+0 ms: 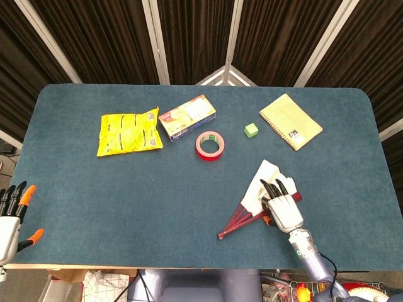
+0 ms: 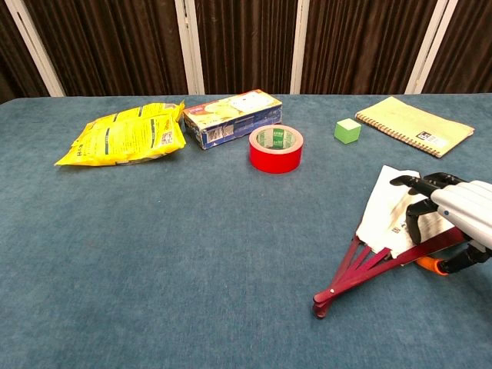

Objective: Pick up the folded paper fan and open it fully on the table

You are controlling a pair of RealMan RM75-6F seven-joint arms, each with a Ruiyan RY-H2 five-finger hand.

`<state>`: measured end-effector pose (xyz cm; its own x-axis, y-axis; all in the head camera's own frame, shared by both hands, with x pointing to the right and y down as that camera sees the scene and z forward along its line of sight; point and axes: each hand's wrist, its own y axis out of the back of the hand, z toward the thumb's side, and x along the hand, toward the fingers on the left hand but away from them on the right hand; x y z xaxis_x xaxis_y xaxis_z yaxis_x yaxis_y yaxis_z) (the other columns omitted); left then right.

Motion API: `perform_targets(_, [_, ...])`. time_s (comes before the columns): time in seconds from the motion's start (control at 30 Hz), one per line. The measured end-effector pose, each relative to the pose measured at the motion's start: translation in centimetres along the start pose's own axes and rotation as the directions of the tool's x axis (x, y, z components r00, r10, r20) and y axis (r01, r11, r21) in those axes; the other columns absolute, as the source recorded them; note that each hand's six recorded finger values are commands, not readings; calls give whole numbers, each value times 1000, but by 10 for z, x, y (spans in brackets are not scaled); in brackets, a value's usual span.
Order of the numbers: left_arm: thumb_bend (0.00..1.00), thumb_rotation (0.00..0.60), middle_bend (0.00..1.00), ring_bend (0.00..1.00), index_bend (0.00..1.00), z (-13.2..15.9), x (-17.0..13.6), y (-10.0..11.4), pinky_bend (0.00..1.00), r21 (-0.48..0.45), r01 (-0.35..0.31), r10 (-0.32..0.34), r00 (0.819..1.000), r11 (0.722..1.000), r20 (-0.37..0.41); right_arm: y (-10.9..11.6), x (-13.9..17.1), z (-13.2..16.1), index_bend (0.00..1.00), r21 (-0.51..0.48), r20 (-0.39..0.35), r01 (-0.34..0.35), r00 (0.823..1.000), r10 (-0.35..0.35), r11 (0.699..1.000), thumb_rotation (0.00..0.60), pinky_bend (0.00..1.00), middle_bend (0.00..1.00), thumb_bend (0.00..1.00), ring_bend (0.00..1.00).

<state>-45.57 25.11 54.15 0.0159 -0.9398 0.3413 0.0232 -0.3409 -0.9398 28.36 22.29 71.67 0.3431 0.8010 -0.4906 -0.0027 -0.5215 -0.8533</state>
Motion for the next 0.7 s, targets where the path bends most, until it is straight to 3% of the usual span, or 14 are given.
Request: perform_targets(0.7, [131,600,0,0,43,0,-1,1,0,-7,2,-2,1000,1000,2,4,-3,1,640,-10,-9,10,1000,-11,1000,600,96,145,385,192])
